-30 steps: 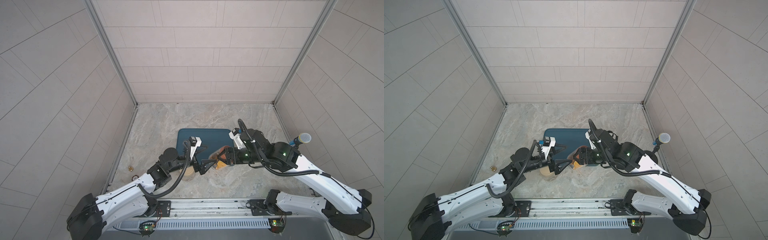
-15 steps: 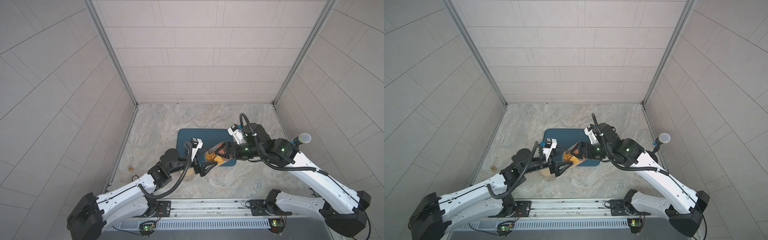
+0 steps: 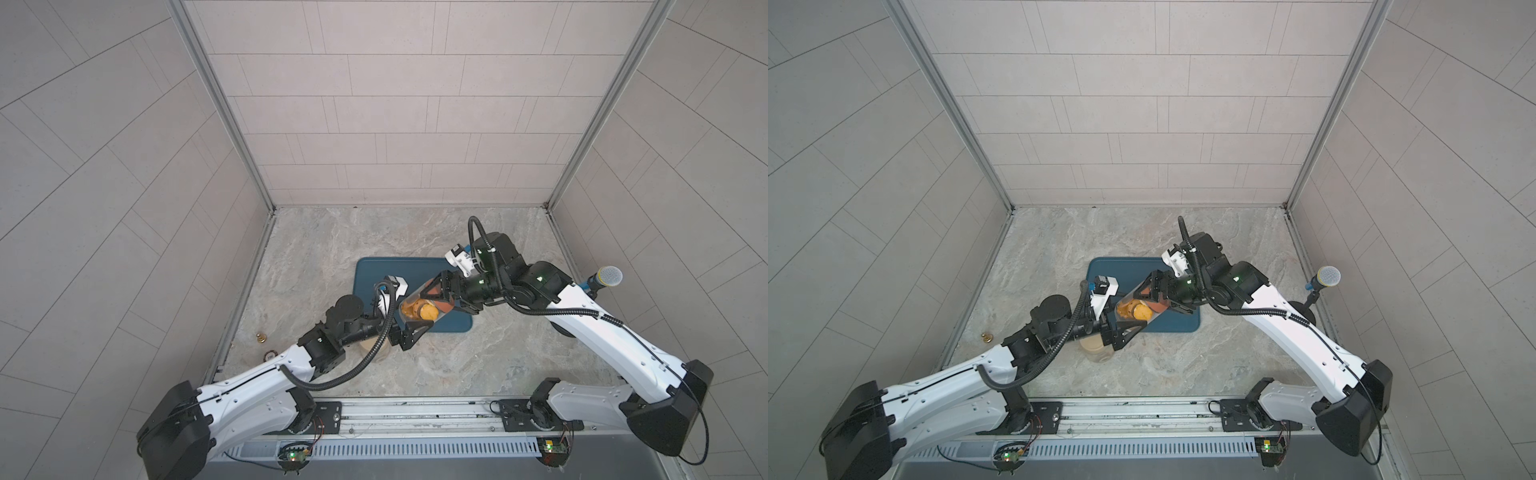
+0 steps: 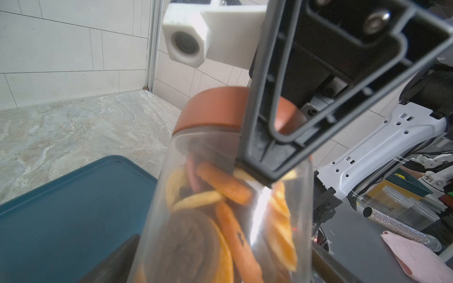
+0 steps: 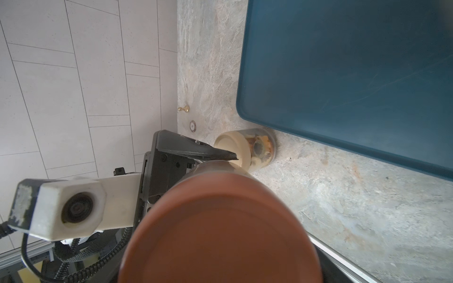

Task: Pour the cookies out of the jar
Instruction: Pick up the jar from the center of the board, then unscrew the lid from the jar.

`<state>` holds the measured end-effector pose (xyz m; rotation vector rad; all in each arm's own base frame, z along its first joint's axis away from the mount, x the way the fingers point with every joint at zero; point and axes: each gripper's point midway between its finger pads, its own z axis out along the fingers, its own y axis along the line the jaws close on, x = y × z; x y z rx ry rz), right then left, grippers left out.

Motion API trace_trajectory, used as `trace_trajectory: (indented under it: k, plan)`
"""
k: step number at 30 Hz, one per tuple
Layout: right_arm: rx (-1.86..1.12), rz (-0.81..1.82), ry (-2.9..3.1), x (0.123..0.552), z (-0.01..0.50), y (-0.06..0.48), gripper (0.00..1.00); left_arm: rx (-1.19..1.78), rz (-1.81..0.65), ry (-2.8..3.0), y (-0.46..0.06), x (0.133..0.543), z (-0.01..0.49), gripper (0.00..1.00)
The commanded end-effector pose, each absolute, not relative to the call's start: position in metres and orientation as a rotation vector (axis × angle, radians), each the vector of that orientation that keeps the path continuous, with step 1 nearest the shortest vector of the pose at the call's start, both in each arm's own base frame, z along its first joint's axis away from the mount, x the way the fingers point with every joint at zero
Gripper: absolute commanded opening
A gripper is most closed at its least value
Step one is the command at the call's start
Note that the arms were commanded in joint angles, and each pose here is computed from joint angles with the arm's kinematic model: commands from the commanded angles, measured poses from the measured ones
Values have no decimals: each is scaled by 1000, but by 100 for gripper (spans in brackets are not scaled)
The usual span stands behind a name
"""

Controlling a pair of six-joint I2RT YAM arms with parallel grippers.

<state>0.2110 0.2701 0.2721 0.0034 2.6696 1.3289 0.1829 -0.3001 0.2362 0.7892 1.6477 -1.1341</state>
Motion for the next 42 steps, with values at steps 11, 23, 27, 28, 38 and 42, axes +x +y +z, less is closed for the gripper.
trace_trajectory:
  k: [11, 23, 27, 28, 38, 42]
  plan:
    - [-73, 1587, 2423, 239, 329, 303, 0, 807, -1219, 1542, -310, 176, 261, 82]
    - [-49, 1307, 2465, 246, 333, 276, 92, 715, -1142, 1507, -307, 196, 280, 0]
    - [-29, 1063, 2491, 255, 338, 252, 100, 512, -1053, 1524, -291, 223, 292, 0]
    - [-12, 1026, 2487, 258, 339, 248, 100, 478, -1034, 1510, -287, 228, 295, 0]
    - [23, 912, 2436, 278, 348, 254, 100, 415, -1045, 1317, -276, 226, 348, 0]
    - [-38, 966, 2406, 277, 355, 271, 100, 453, -1065, 1316, -284, 224, 345, 0]
